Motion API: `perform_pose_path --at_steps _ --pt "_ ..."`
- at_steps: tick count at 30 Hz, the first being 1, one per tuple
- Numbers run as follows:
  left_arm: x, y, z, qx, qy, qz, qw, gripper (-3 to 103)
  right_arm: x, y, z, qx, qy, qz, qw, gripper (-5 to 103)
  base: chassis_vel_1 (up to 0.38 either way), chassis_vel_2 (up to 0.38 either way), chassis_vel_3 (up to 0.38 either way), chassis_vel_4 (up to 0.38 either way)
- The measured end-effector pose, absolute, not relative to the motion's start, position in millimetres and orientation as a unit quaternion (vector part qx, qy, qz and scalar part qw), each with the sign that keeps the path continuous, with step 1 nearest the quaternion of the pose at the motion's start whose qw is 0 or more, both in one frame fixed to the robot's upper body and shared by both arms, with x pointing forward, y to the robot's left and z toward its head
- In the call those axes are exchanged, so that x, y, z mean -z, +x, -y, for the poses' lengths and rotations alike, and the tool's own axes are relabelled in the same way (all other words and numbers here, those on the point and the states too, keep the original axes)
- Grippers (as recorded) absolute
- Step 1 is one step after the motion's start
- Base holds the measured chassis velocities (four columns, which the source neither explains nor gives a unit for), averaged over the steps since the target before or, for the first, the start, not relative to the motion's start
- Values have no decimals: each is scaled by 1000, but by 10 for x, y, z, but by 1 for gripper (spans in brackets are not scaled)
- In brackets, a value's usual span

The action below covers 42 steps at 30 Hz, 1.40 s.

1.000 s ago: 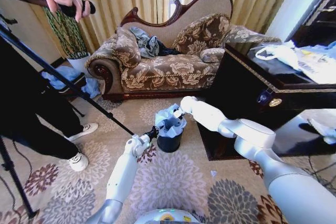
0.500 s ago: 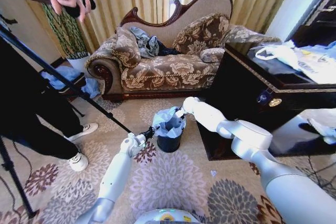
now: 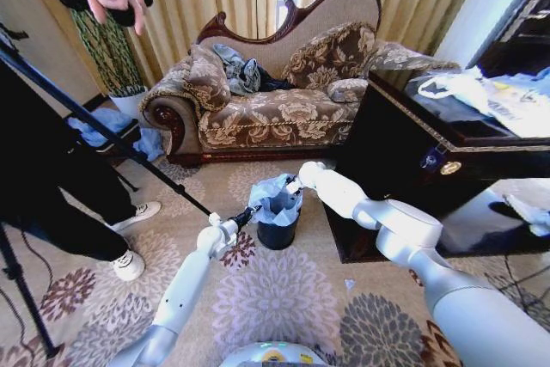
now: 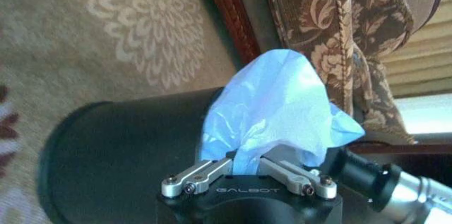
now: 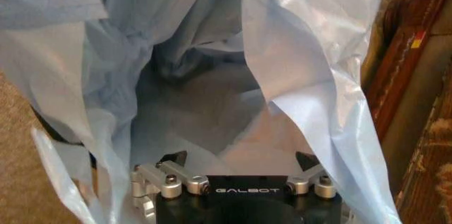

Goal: Place a garbage bag over the trash bin.

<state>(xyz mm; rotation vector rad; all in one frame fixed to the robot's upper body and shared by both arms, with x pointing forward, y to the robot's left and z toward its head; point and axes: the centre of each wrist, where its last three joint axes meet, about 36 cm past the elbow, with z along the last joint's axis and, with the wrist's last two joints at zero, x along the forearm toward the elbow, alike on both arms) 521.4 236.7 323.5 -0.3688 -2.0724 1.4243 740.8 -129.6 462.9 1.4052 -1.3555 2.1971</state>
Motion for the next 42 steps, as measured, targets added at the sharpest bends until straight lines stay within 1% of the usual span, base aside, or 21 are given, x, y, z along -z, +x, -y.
perform_pose_path --at_steps 10,23,27,33,38,42 --pt "-3015 5138 -2461 -490 -126 814 285 0 -4505 7318 1385 -739 471 471 99 100 0 0 0 0" --pt "-2825 5100 -2249 -474 -127 819 297 0 -4308 7067 1822 -729 478 476 117 100 0 0 0 0" --pt "-2860 5087 -2281 -475 -127 822 289 0 -4371 7046 1811 -728 480 478 107 100 0 0 0 0" --pt "-2850 5085 -2342 -454 -129 837 278 0 -4513 7012 1786 -728 484 477 94 100 0 0 0 0" --pt "-2834 5085 -2358 -448 -130 841 274 0 -4574 6966 1777 -729 486 473 89 100 0 0 0 0" --pt "-2803 5077 -2360 -438 -132 846 273 0 -4618 6951 1856 -731 484 472 93 100 0 0 0 0"
